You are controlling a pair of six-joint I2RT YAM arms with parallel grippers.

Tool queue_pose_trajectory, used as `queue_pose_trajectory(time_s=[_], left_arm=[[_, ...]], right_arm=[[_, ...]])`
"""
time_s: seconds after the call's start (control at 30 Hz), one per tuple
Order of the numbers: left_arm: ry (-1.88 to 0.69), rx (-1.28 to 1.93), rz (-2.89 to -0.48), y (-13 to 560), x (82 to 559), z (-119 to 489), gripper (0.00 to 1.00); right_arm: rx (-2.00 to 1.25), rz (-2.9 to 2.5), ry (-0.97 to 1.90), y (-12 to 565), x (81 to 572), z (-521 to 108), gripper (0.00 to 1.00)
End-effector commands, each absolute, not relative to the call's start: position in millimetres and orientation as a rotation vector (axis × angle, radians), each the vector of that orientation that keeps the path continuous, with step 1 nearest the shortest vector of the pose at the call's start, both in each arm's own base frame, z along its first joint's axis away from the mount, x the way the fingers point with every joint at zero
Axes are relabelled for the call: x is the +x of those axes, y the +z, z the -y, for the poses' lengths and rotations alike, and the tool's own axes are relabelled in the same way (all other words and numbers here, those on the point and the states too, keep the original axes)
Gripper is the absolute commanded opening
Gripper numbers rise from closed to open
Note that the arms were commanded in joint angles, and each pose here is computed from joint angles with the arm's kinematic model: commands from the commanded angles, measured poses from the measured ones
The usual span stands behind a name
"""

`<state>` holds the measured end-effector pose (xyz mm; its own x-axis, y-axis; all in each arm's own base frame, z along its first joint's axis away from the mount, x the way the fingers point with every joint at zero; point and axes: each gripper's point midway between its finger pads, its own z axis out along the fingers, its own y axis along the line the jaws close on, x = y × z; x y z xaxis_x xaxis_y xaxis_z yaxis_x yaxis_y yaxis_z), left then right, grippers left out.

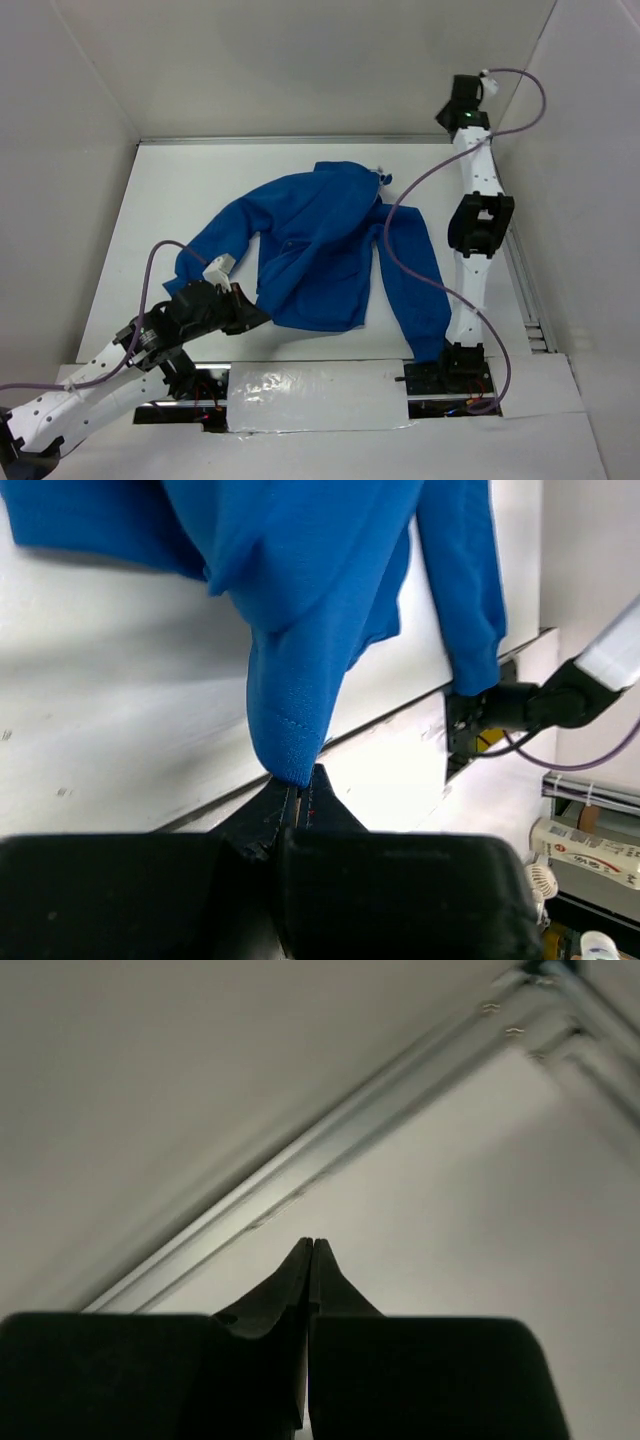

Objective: Zip up the jacket

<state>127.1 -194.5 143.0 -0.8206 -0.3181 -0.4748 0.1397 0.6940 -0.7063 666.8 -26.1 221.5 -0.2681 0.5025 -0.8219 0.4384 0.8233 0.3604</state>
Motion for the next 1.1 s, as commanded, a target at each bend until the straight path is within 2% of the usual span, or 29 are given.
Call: queue_pose_trajectory(time_s=[0.0,0.03,0.07,0.1,0.13,0.17,0.2,0.23,0.27,0.3,0.33,0.4,0.43,0.47,0.53,0.57,0.6,0.63,0.67,0.7,0.73,0.77,0.9,1.03,1.07], left_arm=[[-1.032,-0.158,-2.387,135.0,116.8,192.7,0.0],[-1.027,-0.165,-2.38,137.1,119.6,193.3,0.0],[-1.026,-0.179,-2.381,139.2,120.7,193.6,0.14],[-1.015,-0.195,-2.385,142.7,122.9,193.9,0.81],[-1.011,-0.207,-2.388,145.5,123.6,193.8,0.99],[-1.008,-0.218,-2.394,148.2,123.5,193.5,0.99],[-1.004,-0.201,-2.392,154.2,124.0,194.0,0.99],[-0.971,-0.217,-2.367,157.7,130.2,190.3,0.99],[-0.963,-0.224,-2.352,162.2,132.9,189.1,0.99],[-0.949,-0.201,-2.328,167.1,136.0,187.7,0.99],[-0.929,-0.213,-2.282,178.6,143.6,184.8,0.99],[-0.899,-0.184,-2.235,191.0,151.0,182.3,0.99],[-0.872,-0.21,-2.213,202.6,157.6,179.6,0.99],[-0.855,-0.187,-2.191,208.8,162.4,179.9,0.99],[-0.851,-0.131,-2.119,231.8,178.9,190.7,0.99],[-0.823,-0.059,-2.102,235.3,184.6,195.2,0.99],[-0.794,-0.056,-2.119,238.0,195.9,204.0,0.99],[-0.756,-0.028,-2.131,242.3,211.7,215.7,0.99],[-0.734,-0.03,-2.136,245.1,228.0,217.5,0.99],[-0.736,-0.005,-2.145,249.4,238.2,222.9,0.99],[-0.763,0.082,-2.178,253.2,252.5,241.6,0.99],[-0.77,0.102,-2.192,254.7,264.8,247.2,0.99],[-0.824,0.273,-2.18,258.7,328.6,274.7,0.99],[-0.708,0.538,-2.109,246.0,414.2,318.0,0.99],[-0.638,0.53,-2.162,232.3,428.6,312.4,0.99]], right_arm=[[0.761,-1.751,0.165,268.4,662.8,64.9,0.0],[0.745,-1.808,0.19,244.1,650.1,56.0,0.0],[0.719,-1.804,0.214,243.9,650.3,51.6,0.04],[0.707,-1.792,0.23,253.8,651.0,49.5,0.11],[0.683,-1.814,0.236,252.8,653.3,46.7,0.19],[0.662,-1.824,0.237,256.0,654.9,44.4,0.41],[0.648,-1.821,0.236,271.5,654.0,41.6,0.55],[0.627,-1.832,0.226,272.8,653.3,40.7,0.59],[0.605,-1.834,0.234,279.5,650.7,36.8,0.71],[0.599,-1.852,0.232,273.8,647.0,34.9,0.76],[0.561,-1.831,0.239,293.2,638.4,30.0,0.84],[0.547,-1.857,0.228,285.7,625.5,28.2,0.92],[0.519,-1.832,0.232,307.7,613.0,25.7,0.94],[0.522,-1.883,0.23,289.4,603.5,23.7,0.95],[0.494,-1.89,0.235,303.7,578.7,18.6,1.0],[0.516,-1.98,0.222,271.4,562.5,18.0,1.0],[0.502,-1.984,0.23,280.2,545.0,14.5,1.0],[0.527,-2.071,0.217,242.5,524.6,14.6,1.0],[0.509,-2.084,0.253,245.3,506.2,7.4,1.0],[0.49,-2.119,0.263,232.5,494.0,4.2,1.0],[0.508,-2.199,0.263,195.8,473.9,1.8,1.0],[0.502,-2.206,0.266,192.6,463.2,1.4,1.0],[0.426,-2.315,0.383,147.1,438.6,-21.9,1.0],[0.35,-2.387,0.443,125.2,437.4,-37.0,1.0],[0.345,-2.419,0.429,113.2,438.4,-36.6,1.0]])
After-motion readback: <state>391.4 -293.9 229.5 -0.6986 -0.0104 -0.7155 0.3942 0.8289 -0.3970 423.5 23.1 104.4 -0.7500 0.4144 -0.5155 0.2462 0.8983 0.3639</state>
